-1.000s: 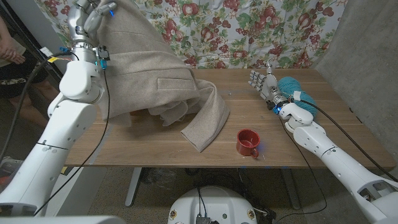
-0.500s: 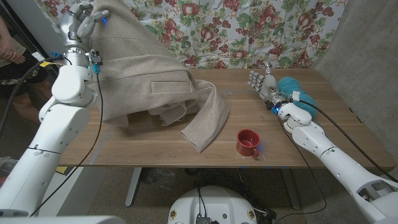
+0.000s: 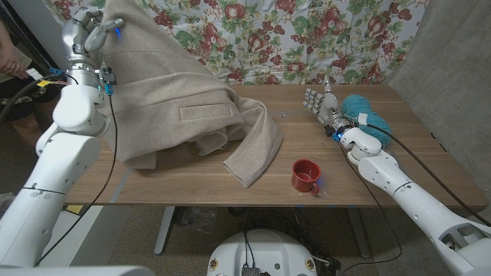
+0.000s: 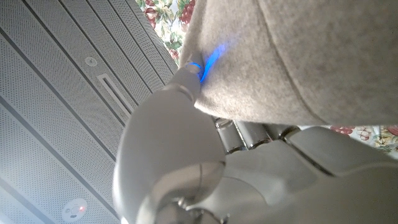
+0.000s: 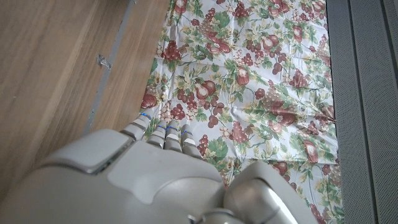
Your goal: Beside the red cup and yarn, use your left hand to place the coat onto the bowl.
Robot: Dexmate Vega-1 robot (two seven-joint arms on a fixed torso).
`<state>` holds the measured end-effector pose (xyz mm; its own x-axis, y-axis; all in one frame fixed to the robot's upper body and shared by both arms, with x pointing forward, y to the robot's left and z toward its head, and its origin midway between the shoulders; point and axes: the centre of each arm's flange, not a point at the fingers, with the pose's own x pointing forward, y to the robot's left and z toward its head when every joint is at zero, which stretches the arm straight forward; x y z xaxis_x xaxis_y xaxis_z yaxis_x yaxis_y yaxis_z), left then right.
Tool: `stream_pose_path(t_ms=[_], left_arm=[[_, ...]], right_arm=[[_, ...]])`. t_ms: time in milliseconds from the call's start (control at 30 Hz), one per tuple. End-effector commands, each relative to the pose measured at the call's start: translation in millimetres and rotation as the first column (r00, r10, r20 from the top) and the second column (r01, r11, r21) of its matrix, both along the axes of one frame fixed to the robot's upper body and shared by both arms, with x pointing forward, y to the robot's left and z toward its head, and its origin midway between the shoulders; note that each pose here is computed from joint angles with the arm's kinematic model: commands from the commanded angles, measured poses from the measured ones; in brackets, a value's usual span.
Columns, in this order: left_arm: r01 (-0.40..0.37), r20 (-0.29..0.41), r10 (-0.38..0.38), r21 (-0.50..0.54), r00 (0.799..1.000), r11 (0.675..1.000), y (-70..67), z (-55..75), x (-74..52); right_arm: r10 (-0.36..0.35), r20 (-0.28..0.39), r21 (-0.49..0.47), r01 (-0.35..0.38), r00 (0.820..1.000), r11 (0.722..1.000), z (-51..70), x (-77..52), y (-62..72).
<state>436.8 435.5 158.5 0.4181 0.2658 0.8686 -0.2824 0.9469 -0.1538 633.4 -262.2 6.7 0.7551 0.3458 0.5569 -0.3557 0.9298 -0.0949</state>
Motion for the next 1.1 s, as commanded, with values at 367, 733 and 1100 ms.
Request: stream_pose_path(t_ms=[367, 733, 1100], left_arm=[[-0.155, -0.068, 0.156, 0.02, 0.985, 0.988, 5.7, 1.8, 18.6], [-0.19, -0.136, 0.201, 0.089, 0.97, 0.978, -4.9, -0.5, 42.7], [-0.174, -0.196, 0.193, 0.112, 0.961, 0.978, -7.8, -19.5, 59.2]], right_arm=[[0.001, -0.02, -0.004, -0.001, 1.0, 1.0, -5.5, 1.1, 6.6], [0.0, -0.03, 0.0, 0.0, 1.0, 1.0, -9.2, 2.6, 3.7], [0.0, -0.027, -0.002, 0.0, 1.0, 1.0, -8.1, 1.5, 6.6]])
